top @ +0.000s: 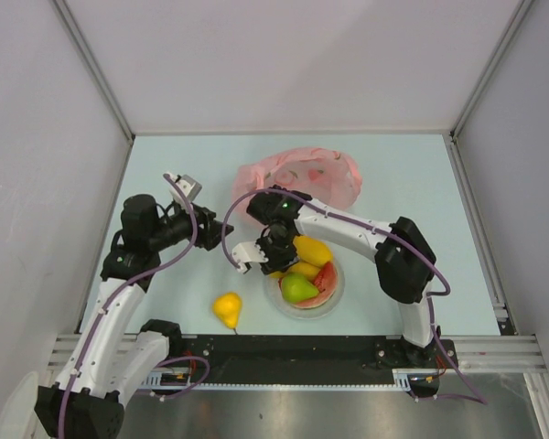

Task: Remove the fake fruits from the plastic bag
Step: Place the fake fruit on the plate.

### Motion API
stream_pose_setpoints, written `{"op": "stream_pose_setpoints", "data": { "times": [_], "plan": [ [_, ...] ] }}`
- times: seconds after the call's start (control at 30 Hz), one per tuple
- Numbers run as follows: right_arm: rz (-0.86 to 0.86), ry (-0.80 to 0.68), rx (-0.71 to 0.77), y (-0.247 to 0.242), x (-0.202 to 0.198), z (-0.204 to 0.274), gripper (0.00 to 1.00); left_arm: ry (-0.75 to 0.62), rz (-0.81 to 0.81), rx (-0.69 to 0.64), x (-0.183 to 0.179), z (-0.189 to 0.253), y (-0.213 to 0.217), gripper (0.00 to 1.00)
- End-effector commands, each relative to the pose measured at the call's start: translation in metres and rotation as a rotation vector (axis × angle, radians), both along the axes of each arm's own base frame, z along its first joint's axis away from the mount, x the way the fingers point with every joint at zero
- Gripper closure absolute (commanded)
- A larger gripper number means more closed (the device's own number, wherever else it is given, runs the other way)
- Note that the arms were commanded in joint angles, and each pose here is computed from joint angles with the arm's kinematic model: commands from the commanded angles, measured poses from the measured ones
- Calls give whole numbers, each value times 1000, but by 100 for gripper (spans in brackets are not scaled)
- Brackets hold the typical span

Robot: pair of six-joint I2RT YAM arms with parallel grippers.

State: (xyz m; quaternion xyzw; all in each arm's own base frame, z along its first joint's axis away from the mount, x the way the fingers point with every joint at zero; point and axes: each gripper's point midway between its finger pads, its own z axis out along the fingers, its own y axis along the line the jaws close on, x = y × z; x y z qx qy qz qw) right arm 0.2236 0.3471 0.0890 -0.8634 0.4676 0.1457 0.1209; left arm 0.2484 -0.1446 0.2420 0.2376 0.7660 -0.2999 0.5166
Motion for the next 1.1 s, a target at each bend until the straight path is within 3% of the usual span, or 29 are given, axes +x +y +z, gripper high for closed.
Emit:
{"op": "stream_pose_setpoints", "data": {
  "times": [0.0,0.27,0.47,0.77,0.87,0.97,1.07],
  "plan": [
    [-17,-23,4,-7,6,1,44,-5,-7,-32,2,4,-1,29],
    [0,-65,26,-12,11,10,31,12,-7,-24,6,-4,-2,29],
    [9,-118,78,-12,14,38,30,137,6,14,-1,-41,2,29],
    [-39,-174,215,-9,5,103,29,189,51,75,0,-42,13,29],
    [-99,-157,350,14,-10,131,28,179,161,143,10,-39,33,29],
    [-192,-114,475,52,-27,143,27,162,292,104,23,-18,53,27],
    [-308,37,562,88,-51,148,27,146,412,104,32,2,72,23]
  ]
}}
